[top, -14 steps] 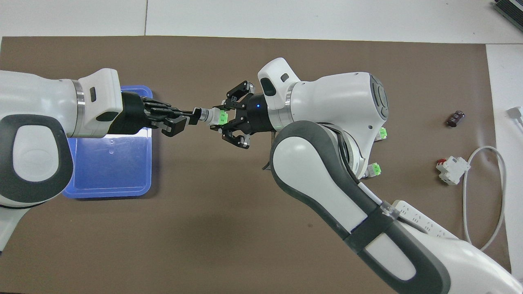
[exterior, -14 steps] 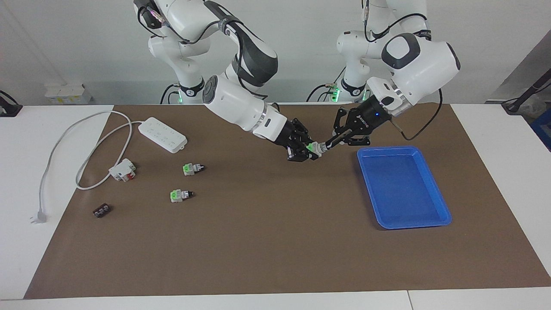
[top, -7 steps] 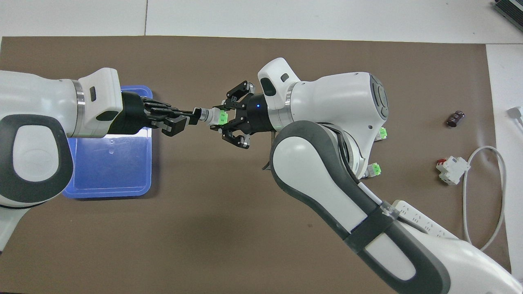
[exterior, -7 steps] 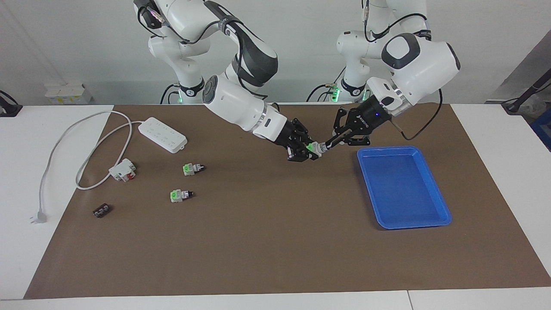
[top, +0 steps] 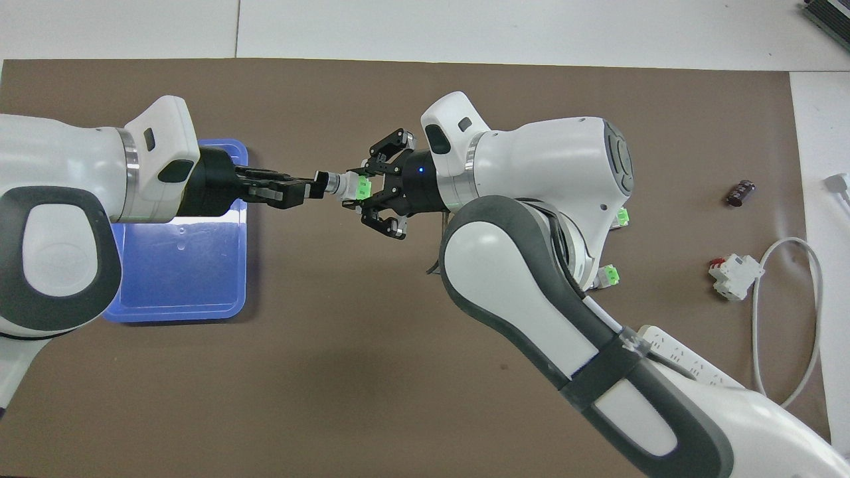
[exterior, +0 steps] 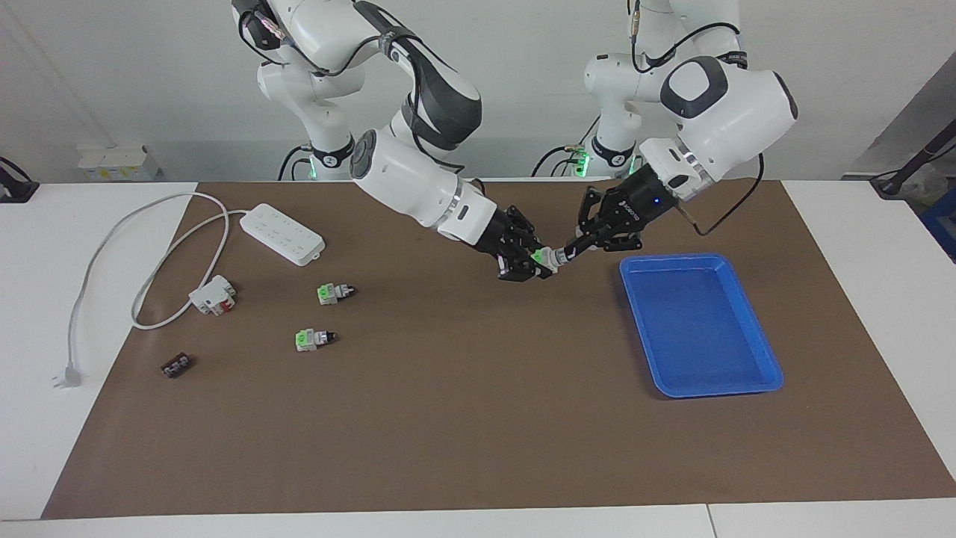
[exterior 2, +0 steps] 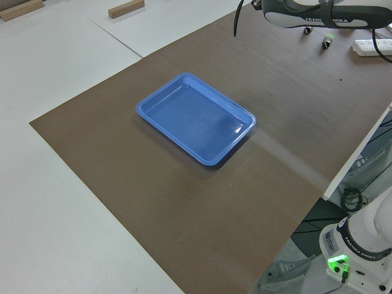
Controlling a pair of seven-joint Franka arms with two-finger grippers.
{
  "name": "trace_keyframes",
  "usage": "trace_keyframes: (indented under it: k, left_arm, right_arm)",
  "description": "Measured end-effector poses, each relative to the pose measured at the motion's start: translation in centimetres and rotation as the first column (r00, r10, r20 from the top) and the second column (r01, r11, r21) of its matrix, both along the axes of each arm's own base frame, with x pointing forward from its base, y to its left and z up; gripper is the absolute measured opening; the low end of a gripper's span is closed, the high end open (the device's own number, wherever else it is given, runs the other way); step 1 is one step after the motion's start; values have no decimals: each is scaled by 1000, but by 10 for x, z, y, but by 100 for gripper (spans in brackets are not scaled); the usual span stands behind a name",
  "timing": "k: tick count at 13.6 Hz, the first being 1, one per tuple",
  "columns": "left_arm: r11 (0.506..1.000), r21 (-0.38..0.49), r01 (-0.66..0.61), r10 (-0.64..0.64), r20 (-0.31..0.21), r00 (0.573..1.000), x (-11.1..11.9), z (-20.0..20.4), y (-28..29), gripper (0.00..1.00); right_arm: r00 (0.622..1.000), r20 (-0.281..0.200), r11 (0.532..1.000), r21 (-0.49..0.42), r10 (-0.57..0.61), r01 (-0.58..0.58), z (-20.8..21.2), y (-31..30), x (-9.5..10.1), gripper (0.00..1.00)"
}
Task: Turn and place switch with both arms
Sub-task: 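Close the left gripper on the switch's black base beside the right gripper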
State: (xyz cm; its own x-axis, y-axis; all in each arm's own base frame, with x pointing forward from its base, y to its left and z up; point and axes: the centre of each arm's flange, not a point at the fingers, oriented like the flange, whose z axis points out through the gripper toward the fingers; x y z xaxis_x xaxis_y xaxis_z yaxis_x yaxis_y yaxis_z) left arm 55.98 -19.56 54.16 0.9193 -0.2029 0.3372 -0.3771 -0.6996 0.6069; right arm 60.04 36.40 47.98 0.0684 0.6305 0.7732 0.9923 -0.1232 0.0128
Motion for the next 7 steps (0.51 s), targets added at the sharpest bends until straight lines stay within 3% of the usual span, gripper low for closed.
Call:
trace_keyframes:
  k: [7]
  left_arm:
    - [974, -18, -228, 221, -181, 958, 1, 5, -6, 10]
  right_arm:
    - [1000, 7, 1000, 2, -9, 9, 3, -3, 3, 41]
